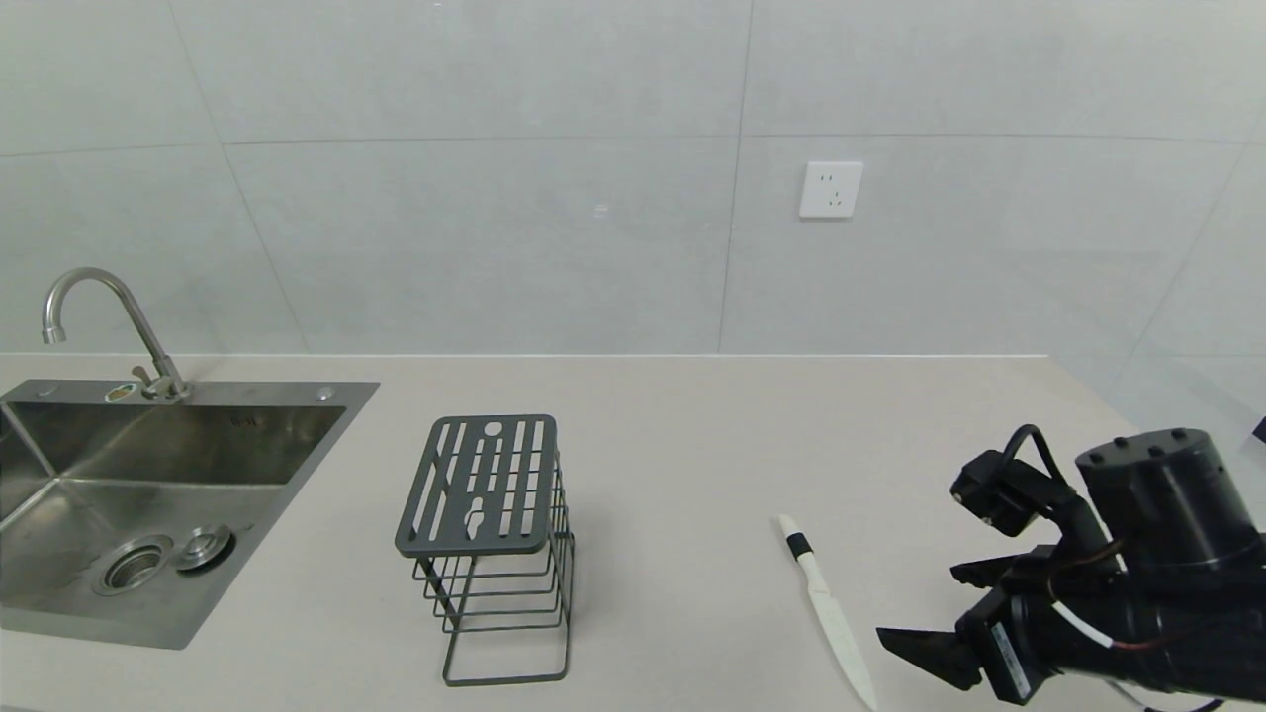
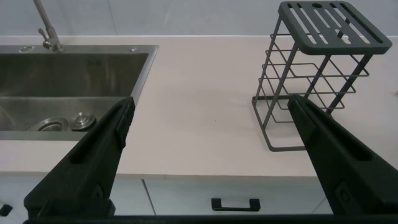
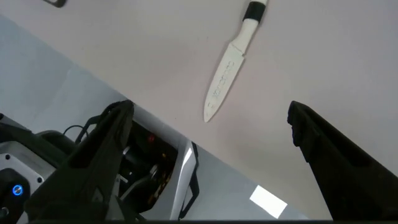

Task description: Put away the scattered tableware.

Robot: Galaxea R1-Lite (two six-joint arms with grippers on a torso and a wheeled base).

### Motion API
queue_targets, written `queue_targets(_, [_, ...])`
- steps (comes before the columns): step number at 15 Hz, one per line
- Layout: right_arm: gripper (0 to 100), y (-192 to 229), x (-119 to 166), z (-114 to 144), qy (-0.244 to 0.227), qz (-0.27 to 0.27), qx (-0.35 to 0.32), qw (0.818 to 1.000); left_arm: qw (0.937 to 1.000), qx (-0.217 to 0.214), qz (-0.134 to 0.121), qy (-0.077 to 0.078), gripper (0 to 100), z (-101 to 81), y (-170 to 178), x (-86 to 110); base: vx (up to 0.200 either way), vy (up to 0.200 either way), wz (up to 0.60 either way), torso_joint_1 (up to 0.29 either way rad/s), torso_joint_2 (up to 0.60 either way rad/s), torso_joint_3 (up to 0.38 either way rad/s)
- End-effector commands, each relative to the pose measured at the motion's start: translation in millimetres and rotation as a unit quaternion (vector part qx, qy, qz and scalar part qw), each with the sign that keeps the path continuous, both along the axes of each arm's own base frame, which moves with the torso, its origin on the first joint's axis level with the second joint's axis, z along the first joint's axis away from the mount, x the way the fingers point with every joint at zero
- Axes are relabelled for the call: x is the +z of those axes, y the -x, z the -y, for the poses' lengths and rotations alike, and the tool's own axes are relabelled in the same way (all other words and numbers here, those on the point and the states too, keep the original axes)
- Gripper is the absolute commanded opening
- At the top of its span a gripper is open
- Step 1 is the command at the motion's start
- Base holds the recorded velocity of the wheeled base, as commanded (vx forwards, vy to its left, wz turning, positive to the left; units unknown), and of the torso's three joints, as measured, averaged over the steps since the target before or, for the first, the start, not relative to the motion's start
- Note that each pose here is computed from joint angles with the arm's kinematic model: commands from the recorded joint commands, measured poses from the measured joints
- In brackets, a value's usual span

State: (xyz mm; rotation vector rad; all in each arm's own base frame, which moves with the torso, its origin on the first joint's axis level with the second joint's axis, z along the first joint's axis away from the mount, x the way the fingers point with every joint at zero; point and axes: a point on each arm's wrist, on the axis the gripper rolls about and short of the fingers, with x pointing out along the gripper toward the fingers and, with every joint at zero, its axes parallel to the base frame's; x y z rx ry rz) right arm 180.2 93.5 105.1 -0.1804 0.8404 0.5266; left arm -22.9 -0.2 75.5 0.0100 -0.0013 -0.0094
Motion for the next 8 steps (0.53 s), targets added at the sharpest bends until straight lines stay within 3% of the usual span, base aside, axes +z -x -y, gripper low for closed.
queue_targets(1, [100, -15.0, -13.4, -7.4, 0.017, -0.015, -0.008, 1.0, 1.0, 0.0, -0.001, 0.0, 100, 0.0, -0.1, 0.0, 0.0, 0.0, 0.0, 0.0, 0.0, 0.0])
queue_targets(8, [100, -38.3, -54.3, -25.5, 0.047, -0.029, -0.043, 0.998, 1.0, 0.0, 0.0, 0.0, 100, 0.0, -0.1, 0.2, 0.0, 0.0, 0.0, 0.0, 0.0, 0.0])
